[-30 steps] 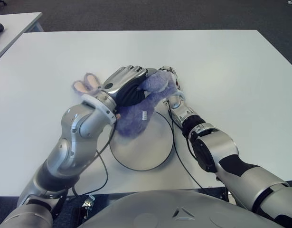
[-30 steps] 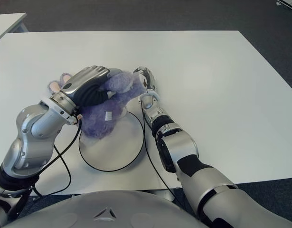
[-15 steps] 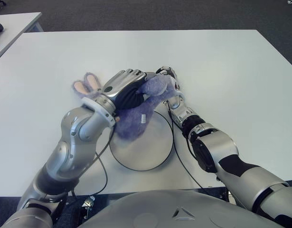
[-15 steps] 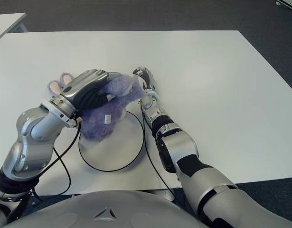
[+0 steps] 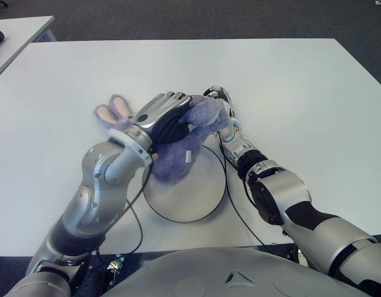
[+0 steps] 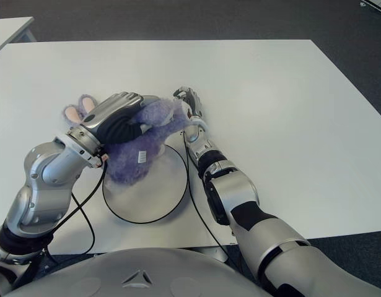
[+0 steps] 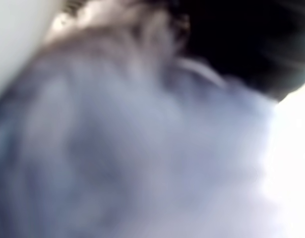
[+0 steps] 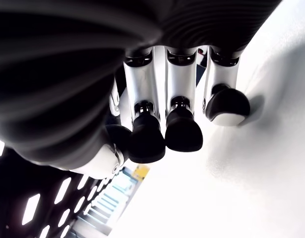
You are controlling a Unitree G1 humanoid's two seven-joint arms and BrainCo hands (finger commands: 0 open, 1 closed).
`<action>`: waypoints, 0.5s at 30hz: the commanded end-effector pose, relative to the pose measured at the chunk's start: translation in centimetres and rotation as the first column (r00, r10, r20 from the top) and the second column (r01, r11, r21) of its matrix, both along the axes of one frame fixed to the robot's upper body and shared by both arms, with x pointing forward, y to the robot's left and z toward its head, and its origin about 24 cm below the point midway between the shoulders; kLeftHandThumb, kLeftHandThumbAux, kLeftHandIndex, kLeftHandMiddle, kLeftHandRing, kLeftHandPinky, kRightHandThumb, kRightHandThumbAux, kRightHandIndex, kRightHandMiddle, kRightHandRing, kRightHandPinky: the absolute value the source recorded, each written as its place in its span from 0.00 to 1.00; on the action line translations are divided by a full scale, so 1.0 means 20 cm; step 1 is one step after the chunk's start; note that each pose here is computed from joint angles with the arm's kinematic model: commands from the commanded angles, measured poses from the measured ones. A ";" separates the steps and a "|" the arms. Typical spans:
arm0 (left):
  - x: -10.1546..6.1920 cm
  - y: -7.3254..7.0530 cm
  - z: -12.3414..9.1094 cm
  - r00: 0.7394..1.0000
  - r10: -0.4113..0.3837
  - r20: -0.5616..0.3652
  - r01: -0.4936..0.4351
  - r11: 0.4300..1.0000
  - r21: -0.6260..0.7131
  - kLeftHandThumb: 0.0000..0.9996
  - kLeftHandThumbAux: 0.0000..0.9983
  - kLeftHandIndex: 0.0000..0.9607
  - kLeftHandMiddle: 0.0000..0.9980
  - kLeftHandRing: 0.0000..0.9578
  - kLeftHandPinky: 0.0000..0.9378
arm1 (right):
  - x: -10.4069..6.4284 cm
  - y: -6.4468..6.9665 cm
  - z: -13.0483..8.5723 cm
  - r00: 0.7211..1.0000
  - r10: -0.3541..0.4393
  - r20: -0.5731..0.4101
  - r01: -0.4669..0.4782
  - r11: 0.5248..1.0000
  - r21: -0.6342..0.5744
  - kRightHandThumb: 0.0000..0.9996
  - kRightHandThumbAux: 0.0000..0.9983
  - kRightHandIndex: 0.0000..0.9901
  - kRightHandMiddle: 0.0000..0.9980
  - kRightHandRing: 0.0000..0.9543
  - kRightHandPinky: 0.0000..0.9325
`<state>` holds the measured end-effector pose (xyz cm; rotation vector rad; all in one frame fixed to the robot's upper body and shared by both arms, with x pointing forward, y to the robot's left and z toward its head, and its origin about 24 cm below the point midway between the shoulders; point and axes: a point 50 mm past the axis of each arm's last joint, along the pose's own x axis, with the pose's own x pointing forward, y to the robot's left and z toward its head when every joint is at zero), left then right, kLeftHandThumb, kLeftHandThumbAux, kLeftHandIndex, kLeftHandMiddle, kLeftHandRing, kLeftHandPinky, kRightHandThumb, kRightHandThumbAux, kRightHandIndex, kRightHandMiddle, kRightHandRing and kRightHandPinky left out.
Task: Put the doll into the plate.
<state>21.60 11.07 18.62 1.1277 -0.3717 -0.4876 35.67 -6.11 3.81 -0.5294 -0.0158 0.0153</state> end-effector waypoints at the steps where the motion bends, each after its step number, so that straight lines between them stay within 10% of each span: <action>1: -0.01 0.01 0.00 1.000 0.006 -0.009 -0.006 1.000 0.017 0.75 0.69 0.46 0.82 0.87 0.88 | -0.30 0.12 -0.39 0.938 0.022 -0.345 -0.021 1.000 0.007 0.71 0.73 0.41 0.81 0.88 0.92; 15: -0.04 -0.12 -0.15 0.987 0.002 -0.161 -0.030 0.985 -0.170 0.75 0.69 0.46 0.81 0.87 0.89 | -0.30 0.10 -0.41 0.928 0.006 -0.371 -0.006 1.000 0.003 0.70 0.74 0.41 0.74 0.81 0.85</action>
